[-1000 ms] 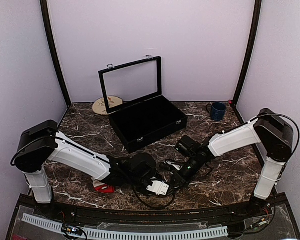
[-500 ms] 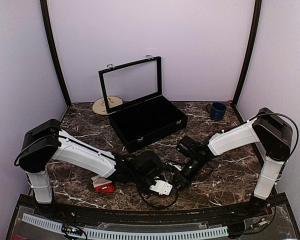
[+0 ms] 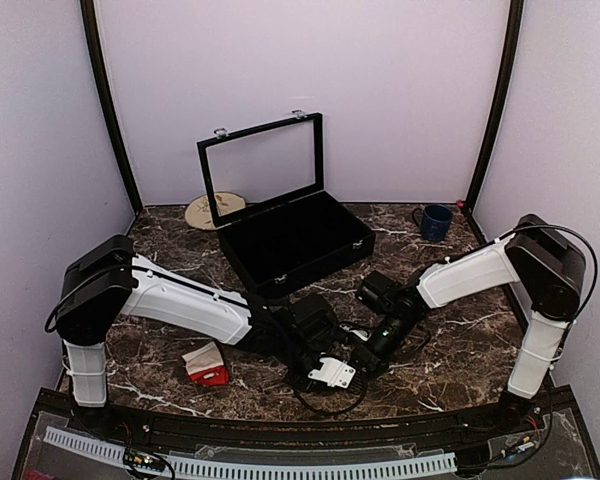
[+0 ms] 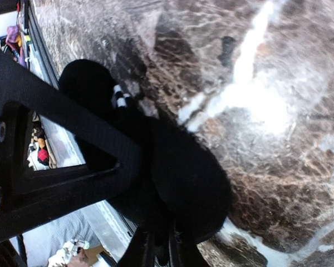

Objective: Roll the socks
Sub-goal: Roll the sock at the center of the board.

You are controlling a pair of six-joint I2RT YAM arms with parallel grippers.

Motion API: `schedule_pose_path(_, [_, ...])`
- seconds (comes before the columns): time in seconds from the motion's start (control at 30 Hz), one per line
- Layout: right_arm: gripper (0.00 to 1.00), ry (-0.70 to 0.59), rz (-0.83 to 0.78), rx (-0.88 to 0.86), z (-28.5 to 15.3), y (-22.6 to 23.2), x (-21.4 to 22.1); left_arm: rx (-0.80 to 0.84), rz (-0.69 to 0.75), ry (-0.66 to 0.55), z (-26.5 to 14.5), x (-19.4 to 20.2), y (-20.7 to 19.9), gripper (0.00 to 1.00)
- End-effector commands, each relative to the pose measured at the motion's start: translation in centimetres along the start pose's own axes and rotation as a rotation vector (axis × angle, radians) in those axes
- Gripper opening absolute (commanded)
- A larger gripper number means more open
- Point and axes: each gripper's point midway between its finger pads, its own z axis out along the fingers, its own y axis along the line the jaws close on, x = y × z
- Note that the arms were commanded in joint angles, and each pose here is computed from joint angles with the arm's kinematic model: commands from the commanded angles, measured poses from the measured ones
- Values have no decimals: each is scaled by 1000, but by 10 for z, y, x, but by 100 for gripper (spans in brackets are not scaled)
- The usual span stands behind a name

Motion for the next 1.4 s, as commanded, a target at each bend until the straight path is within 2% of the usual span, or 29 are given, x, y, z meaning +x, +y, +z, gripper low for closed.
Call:
schedule_pose_path(0.0, [13, 25, 39, 132, 2, -31, 4, 373, -142, 155, 17, 47, -95, 14])
schedule_pose_path(0.17, [25, 18, 32, 158, -2, -33, 0, 404, -193, 133, 15, 40, -88, 11])
schedule_pose_path(0.3, [29, 7, 31, 172, -7, -35, 0, 443, -258, 126, 11, 39, -82, 11])
schedule_pose_path(0.63, [33, -47, 66, 204, -27, -46, 5, 464, -423, 115, 2, 47, -62, 11])
schedule_pose_path(0.97, [35, -108, 71, 246, -42, -52, 0, 492, -502, 84, -2, 51, -56, 9])
schedule_pose_path(1.17, [36, -196, 41, 343, -60, -57, -7, 515, -532, 65, -1, 49, -53, 10])
schedule_pose_path(1.37, [36, -364, 33, 484, -87, -61, -10, 541, -563, 57, 3, 50, -53, 10])
